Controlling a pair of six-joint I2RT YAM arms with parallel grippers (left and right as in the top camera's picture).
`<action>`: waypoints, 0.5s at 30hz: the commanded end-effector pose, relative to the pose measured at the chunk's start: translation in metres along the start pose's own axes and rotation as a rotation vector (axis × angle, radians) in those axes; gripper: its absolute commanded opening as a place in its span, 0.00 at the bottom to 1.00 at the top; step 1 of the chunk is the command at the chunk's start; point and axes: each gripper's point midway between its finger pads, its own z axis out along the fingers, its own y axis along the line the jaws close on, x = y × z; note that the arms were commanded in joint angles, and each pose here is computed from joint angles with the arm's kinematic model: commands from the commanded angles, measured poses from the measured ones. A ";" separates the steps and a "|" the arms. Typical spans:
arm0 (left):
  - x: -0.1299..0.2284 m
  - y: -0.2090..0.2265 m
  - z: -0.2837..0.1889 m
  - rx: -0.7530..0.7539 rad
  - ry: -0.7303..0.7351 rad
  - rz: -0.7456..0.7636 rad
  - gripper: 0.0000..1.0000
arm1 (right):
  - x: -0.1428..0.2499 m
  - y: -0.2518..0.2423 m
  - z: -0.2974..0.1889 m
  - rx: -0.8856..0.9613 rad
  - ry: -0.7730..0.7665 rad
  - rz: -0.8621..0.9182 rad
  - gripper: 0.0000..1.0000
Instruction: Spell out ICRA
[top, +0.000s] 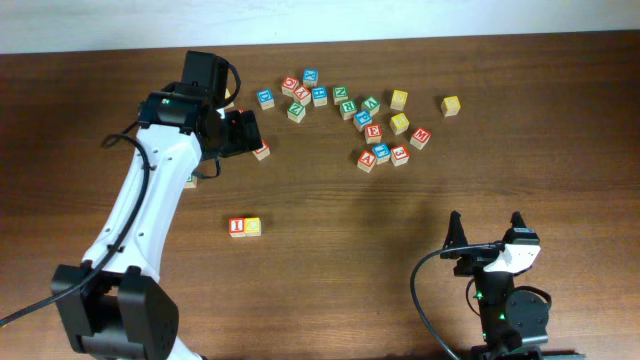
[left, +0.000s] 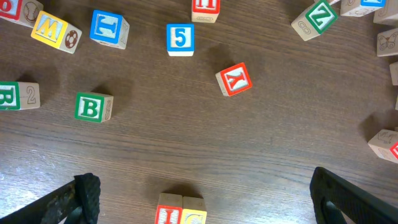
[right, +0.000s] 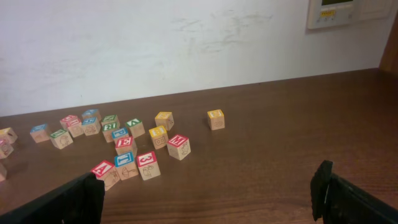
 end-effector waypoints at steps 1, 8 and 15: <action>-0.006 0.001 -0.005 -0.008 -0.022 0.007 0.99 | 0.002 -0.004 0.000 0.018 0.003 -0.007 0.98; -0.006 0.001 -0.005 -0.008 -0.022 0.007 0.99 | 0.003 0.003 0.000 -0.023 0.009 -0.006 0.98; -0.006 0.001 -0.005 -0.008 -0.022 0.008 0.99 | -0.013 0.036 -0.007 -0.208 -0.012 -0.006 0.98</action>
